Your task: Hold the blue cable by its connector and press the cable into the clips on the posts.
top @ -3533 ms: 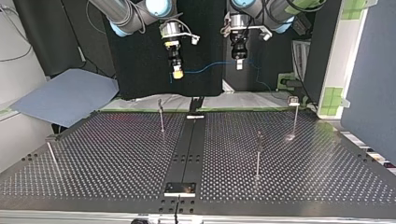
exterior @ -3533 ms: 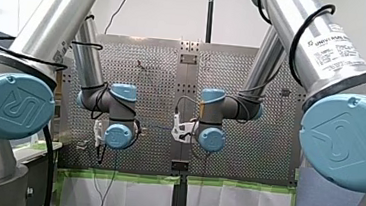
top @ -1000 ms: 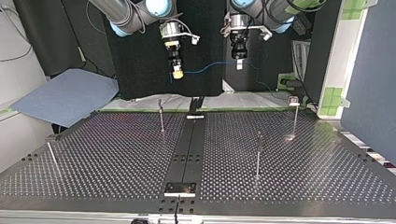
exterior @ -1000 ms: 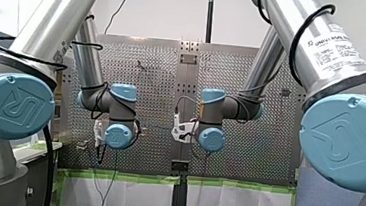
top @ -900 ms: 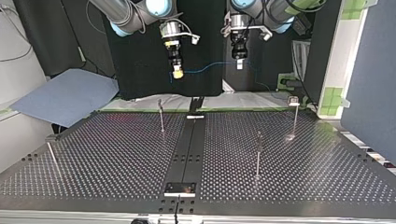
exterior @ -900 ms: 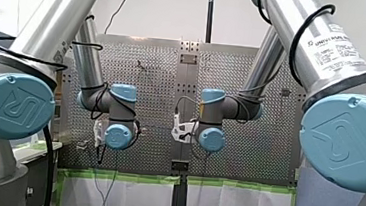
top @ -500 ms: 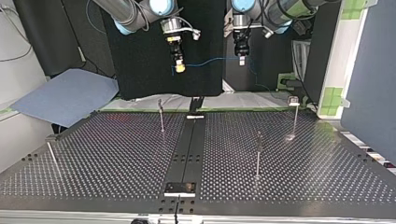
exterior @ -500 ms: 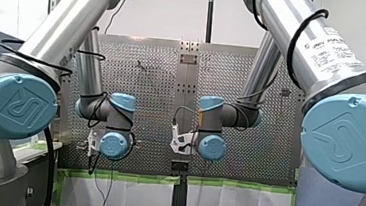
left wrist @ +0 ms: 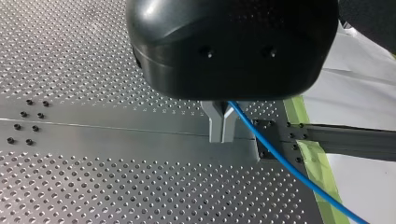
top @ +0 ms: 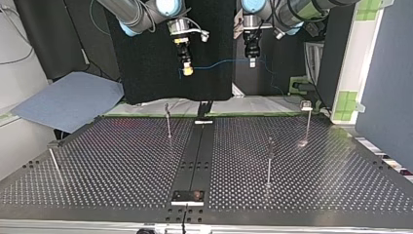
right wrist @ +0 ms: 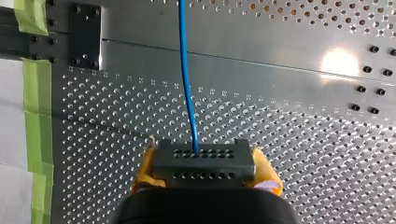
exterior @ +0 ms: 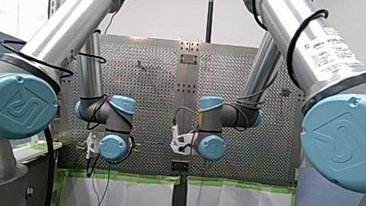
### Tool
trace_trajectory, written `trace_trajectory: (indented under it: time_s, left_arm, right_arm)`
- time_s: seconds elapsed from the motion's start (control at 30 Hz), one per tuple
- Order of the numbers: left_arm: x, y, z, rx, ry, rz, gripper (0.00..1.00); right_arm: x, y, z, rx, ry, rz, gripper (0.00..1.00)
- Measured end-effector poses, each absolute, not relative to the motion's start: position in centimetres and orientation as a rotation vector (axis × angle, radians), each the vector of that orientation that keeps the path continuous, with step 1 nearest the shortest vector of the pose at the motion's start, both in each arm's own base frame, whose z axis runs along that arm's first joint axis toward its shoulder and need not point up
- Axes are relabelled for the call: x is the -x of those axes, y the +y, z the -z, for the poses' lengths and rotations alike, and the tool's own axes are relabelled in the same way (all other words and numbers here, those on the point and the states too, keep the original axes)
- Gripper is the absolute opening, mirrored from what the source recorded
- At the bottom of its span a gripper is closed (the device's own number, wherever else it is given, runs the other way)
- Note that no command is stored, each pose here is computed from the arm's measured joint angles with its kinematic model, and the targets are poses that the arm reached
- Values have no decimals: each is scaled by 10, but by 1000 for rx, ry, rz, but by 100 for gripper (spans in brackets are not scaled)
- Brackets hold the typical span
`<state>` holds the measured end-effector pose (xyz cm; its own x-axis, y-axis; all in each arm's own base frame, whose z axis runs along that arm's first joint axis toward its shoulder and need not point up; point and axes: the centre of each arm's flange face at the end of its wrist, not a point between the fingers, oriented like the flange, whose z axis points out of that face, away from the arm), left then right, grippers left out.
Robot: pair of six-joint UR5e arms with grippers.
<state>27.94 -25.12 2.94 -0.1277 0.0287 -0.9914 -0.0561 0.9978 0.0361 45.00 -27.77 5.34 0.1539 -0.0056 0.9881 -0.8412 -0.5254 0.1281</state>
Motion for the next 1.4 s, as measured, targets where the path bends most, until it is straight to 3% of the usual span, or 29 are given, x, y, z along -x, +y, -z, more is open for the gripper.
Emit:
trace_trajectory:
  time_s: [0.93, 1.17, 1.4]
  left_arm:
    - [-284, -244, -32, -19, 1725, -131, 0]
    - [-288, -242, -53, -10, 1728, -115, 0]
    - [-297, -237, -77, 54, 1717, -106, 0]
  right_arm:
    - [-462, -280, -69, -1681, -811, -1450, 0]
    - [-485, -294, -121, -1627, -832, -1564, 0]
    - [-495, -296, -162, -1632, -804, -1648, 0]
